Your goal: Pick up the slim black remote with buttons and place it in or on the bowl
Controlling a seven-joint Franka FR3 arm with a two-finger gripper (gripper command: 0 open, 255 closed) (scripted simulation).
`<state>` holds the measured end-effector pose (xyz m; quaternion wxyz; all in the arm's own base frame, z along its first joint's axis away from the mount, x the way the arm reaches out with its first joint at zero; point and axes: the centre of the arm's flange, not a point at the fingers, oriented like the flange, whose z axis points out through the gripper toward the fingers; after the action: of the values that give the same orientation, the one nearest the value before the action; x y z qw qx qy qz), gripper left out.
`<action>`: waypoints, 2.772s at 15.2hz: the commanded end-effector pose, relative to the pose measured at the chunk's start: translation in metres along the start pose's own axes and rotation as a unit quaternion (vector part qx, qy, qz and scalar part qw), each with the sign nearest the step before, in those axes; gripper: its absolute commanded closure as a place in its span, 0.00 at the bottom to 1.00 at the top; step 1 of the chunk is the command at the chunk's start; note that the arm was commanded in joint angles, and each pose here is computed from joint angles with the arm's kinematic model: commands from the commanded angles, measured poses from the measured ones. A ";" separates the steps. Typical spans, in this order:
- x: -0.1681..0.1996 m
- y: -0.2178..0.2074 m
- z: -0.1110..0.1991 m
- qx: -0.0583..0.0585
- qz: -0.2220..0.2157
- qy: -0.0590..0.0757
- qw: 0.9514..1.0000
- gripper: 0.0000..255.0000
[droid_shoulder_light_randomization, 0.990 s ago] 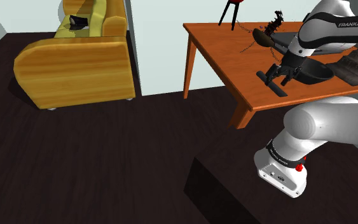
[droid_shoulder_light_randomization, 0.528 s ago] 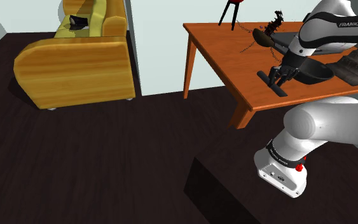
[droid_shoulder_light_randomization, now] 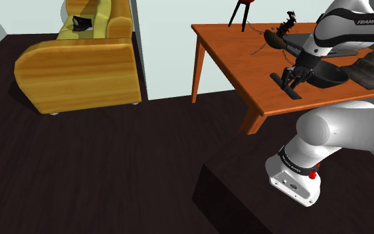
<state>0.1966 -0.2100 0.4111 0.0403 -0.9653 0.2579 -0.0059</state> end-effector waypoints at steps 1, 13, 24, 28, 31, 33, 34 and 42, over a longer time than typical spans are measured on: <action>0.000 -0.001 -0.010 0.000 0.000 -0.001 1.000 1.00; -0.001 -0.007 -0.073 0.000 0.000 -0.001 1.000 1.00; -0.001 -0.011 -0.131 0.000 0.000 -0.001 1.000 1.00; 0.000 0.001 -0.142 0.000 0.000 -0.001 1.000 1.00; 0.004 0.040 -0.143 0.000 0.000 -0.001 1.000 1.00; 0.007 0.067 -0.144 0.000 0.000 -0.001 1.000 1.00; 0.008 0.080 -0.144 0.000 0.000 -0.001 1.000 1.00; 0.019 0.192 -0.148 0.000 0.000 -0.001 1.000 1.00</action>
<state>0.1197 -0.3809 0.5442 0.0418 -0.9652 0.2582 -0.0059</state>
